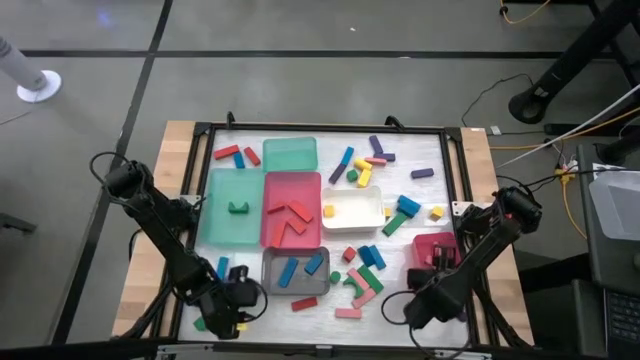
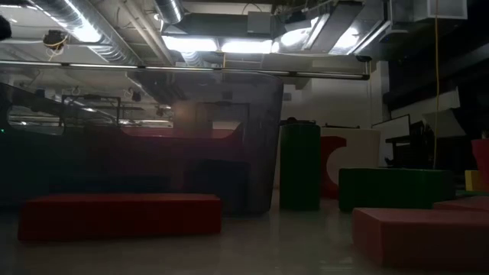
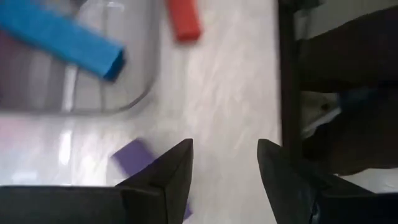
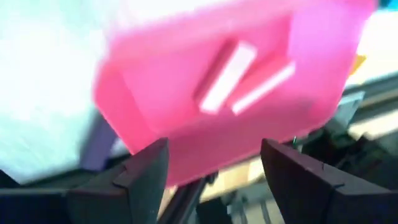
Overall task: Sort blocks
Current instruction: Put the violet block into the top green bin
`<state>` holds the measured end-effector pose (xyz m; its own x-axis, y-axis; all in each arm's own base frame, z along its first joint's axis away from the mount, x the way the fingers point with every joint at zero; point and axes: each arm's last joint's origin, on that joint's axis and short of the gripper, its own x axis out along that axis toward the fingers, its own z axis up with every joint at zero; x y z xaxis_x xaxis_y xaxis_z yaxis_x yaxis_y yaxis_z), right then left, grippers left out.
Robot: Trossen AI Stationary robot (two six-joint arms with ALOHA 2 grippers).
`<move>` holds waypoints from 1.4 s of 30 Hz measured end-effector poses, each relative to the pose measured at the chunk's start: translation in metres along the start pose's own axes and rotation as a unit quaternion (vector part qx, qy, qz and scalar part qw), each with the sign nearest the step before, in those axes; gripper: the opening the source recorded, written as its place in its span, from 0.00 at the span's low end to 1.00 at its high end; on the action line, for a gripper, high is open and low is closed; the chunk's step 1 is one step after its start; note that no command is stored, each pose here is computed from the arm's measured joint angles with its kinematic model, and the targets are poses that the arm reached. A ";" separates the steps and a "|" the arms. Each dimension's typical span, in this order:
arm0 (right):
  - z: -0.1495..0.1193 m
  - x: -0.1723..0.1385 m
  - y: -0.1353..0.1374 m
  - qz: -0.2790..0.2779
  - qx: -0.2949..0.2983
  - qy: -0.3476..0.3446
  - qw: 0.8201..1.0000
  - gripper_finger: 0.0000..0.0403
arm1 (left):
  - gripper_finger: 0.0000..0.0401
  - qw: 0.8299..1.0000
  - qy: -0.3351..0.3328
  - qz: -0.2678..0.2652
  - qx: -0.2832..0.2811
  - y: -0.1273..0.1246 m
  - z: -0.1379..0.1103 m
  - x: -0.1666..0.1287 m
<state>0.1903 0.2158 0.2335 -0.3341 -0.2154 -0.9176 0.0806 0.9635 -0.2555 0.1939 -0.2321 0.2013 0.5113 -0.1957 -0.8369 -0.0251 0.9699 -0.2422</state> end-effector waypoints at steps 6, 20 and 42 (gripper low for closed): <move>0.004 -0.037 0.001 -0.005 -0.001 -0.132 0.991 0.63 | 0.42 0.995 0.039 0.066 -0.069 0.013 -0.007 0.002; 0.003 -0.076 -0.003 -0.007 -0.012 -0.252 0.968 0.63 | 0.42 0.986 0.066 0.119 -0.098 0.015 -0.020 0.031; 0.003 -0.076 -0.003 -0.013 -0.019 -0.257 0.966 0.63 | 0.42 0.978 0.070 0.143 -0.134 0.014 -0.028 0.055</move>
<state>0.2186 0.2287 0.3029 0.1754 -0.2815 -0.9434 0.0405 0.9595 -0.2787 0.1978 -0.2338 0.1379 0.3283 0.0420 -0.9436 -0.3847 0.9184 -0.0929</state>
